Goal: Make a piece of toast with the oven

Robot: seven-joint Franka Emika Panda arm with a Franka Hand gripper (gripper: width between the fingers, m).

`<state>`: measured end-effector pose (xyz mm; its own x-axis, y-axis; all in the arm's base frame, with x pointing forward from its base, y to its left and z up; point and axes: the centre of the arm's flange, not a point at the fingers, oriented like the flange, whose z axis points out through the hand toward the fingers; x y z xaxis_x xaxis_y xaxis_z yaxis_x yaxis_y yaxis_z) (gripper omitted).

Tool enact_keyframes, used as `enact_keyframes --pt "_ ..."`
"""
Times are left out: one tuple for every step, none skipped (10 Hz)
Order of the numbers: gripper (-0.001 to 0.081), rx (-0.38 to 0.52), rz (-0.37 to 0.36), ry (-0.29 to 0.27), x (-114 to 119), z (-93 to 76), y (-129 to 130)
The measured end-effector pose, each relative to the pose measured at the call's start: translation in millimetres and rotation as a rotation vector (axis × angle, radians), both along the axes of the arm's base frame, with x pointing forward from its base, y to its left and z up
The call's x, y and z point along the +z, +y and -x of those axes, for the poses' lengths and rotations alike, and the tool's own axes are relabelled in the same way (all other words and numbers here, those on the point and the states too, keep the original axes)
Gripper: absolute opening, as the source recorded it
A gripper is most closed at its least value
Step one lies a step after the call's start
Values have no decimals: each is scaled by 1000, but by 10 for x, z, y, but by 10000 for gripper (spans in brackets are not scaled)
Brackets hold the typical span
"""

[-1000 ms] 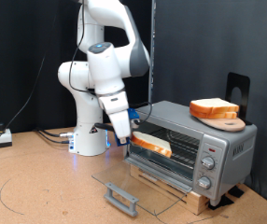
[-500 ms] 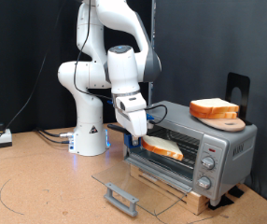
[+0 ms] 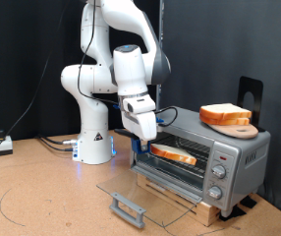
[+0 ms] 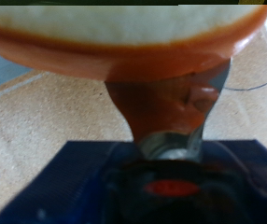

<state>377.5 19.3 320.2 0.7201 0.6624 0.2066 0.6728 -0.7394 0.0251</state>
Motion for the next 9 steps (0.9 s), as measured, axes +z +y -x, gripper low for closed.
enact_keyframes --pt "393 3 -7 -9 26 0 37" --pt "393 8 -12 -17 52 4 82" --pt "393 15 -15 -22 73 14 124" --pt "393 23 -17 -21 86 29 166" --pt "393 30 -20 -15 97 45 206" --pt "393 32 -22 -10 103 61 243" --pt "393 27 -23 0 103 80 281" --pt "393 18 -26 14 97 99 314" --pt "393 9 -27 27 86 115 337"
